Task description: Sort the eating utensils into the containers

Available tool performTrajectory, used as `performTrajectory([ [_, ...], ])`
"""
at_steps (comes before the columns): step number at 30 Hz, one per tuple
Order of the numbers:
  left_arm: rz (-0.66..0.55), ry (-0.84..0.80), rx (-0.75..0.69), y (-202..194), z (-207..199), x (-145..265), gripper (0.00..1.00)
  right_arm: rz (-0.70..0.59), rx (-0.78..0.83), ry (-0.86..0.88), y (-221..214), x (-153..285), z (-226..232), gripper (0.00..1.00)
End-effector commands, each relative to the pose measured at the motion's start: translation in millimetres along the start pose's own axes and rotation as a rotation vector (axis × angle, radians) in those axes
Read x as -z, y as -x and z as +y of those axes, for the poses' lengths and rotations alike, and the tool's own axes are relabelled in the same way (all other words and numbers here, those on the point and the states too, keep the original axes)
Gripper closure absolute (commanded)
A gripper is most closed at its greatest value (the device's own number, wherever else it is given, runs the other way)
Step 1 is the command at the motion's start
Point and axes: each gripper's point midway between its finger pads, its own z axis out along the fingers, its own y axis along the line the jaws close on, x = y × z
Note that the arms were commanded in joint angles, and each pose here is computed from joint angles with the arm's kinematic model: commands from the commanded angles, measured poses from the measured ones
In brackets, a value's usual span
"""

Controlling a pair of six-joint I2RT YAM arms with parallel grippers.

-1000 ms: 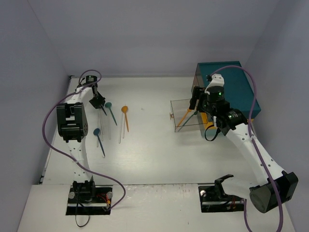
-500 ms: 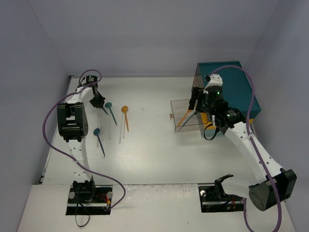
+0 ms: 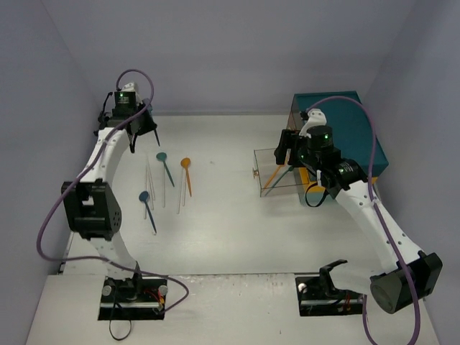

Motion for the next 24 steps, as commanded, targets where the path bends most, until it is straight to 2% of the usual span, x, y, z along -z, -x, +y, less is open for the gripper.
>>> performTrajectory([
  [1, -0.116, -0.362, -0.267, 9, -99, 86, 1.0, -0.114, 0.046, 0.16, 45, 19, 39, 0.31],
  [4, -0.083, -0.533, -0.359, -25, -143, 126, 1.0, -0.133, 0.064, 0.209, 54, 25, 54, 0.31],
  [9, 0.02, -0.746, -0.424, -83, -189, 172, 1.0, -0.174, 0.076, 0.303, 70, 37, 84, 0.31],
  [13, 0.054, -0.833, -0.478, -115, -213, 203, 1.0, -0.198, 0.087, 0.367, 79, 44, 107, 0.31],
  [19, 0.098, -0.92, -0.529, -144, -236, 237, 1.0, -0.217, 0.097, 0.409, 82, 45, 125, 0.31],
  [24, 0.127, -0.944, -0.543, -162, -243, 249, 1.0, -0.215, 0.097, 0.432, 80, 42, 131, 0.31],
])
